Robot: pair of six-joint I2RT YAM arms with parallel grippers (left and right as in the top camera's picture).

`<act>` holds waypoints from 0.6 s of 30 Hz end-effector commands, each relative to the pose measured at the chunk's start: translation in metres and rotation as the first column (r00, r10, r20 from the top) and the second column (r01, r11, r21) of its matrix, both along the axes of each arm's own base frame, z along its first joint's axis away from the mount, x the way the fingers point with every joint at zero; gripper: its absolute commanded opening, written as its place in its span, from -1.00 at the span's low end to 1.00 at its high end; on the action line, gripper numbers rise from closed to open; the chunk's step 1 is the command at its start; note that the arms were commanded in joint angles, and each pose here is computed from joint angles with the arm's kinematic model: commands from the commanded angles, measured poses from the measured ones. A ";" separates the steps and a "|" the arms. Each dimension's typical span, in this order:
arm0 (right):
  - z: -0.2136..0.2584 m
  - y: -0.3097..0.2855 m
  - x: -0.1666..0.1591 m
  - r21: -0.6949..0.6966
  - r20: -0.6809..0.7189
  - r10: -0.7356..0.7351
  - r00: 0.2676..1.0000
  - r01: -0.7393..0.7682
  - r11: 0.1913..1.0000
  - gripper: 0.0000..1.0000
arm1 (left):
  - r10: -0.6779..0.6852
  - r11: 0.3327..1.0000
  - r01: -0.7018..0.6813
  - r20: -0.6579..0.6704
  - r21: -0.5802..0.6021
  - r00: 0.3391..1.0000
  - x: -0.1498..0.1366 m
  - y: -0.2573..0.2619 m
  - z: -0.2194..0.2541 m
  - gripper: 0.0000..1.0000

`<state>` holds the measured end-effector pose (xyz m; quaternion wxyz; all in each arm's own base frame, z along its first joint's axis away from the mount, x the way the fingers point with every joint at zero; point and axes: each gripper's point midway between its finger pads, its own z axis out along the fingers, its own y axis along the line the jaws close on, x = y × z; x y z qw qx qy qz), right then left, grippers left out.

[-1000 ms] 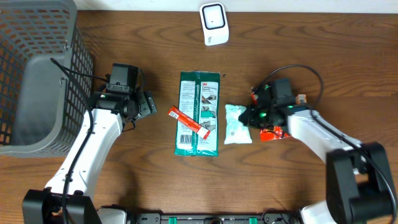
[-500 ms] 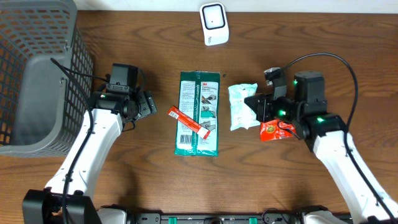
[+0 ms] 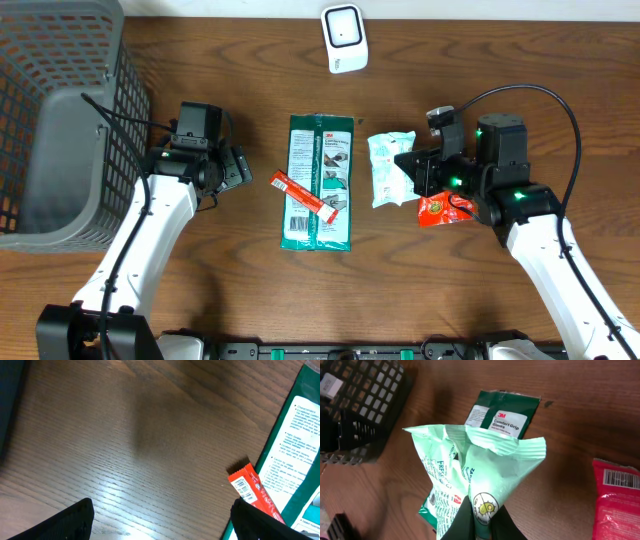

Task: Scan the item barcode
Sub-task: 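Lift the wipes pack and carry it up toward the scanner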

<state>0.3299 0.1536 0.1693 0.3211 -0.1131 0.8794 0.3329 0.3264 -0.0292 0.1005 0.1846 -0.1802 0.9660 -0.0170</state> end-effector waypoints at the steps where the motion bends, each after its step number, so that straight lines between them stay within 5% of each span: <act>1: 0.014 -0.001 0.004 -0.005 0.049 0.008 0.999 -0.008 1.000 -0.98 | 0.011 1.000 -0.011 0.005 0.006 1.000 0.003 0.002 0.002 0.76; 18: 0.016 0.001 0.005 0.003 0.057 0.016 0.998 -0.016 1.000 -0.98 | 0.011 1.000 -0.011 0.005 0.006 1.000 0.003 0.002 0.002 0.77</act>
